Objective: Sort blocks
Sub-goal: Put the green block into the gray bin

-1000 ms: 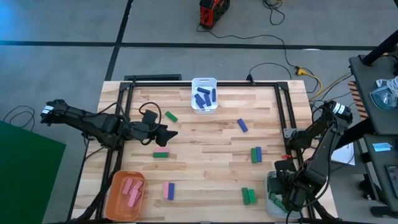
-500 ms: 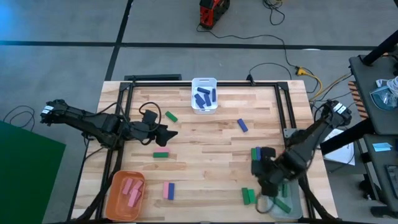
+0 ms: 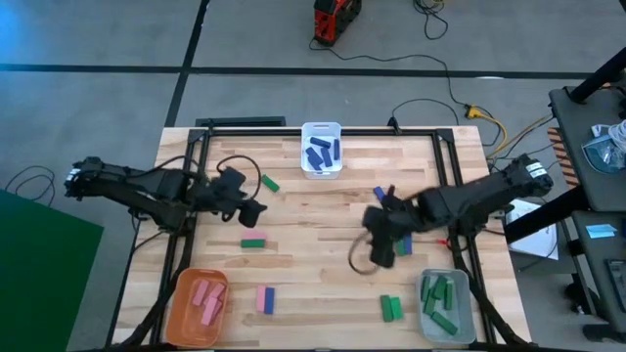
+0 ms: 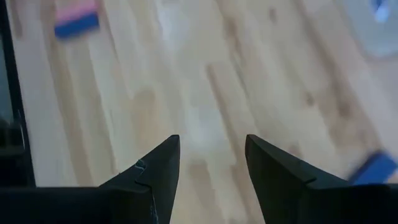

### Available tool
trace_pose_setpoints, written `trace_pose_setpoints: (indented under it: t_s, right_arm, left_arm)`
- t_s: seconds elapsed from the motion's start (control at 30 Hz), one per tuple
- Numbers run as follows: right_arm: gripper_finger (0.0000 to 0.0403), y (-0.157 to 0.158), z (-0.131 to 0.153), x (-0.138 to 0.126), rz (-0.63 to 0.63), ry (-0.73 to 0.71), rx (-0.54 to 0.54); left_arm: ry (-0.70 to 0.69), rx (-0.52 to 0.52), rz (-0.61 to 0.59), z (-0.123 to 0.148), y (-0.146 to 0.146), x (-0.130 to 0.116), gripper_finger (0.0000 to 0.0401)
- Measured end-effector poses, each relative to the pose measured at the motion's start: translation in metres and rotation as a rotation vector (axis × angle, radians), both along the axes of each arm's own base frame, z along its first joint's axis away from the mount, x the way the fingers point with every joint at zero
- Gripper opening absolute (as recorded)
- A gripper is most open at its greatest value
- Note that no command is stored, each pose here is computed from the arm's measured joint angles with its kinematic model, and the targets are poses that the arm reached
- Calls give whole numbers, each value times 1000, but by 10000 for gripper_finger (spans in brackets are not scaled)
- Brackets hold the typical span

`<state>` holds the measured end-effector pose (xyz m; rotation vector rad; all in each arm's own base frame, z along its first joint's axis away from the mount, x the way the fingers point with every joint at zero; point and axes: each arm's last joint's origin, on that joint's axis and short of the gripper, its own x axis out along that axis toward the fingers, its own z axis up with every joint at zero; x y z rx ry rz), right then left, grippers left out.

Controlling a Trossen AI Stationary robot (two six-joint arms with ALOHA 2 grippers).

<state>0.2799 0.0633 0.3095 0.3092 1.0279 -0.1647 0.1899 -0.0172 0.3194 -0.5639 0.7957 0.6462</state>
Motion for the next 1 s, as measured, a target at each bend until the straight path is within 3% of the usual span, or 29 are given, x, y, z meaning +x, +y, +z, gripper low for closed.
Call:
trace_pose_setpoints:
  t_s: [0.07, 0.2, 0.37, 0.6, 0.9, 1.0]
  right_arm:
    - [172, -9, 6, 5, -14, -40, -3]
    - [167, -21, 19, 9, -38, -91, -8]
    - [162, -24, 24, 10, -54, -107, 0]
    - [169, -23, 23, 10, -107, -101, 37]
    - [185, -22, 23, 10, -118, -101, 48]
    - [183, -22, 23, 10, -118, -102, 48]
  left_arm:
    - [70, 71, -138, 3, 6, 6, 370]
    - [231, 216, -524, -4, 16, 21, 370]
    - [410, 290, -755, -27, 39, 41, 370]
    - [501, 218, -835, -67, 88, 66, 370]
    - [470, 265, -865, -92, 136, 65, 353]
    - [493, 228, -859, -102, 148, 63, 352]
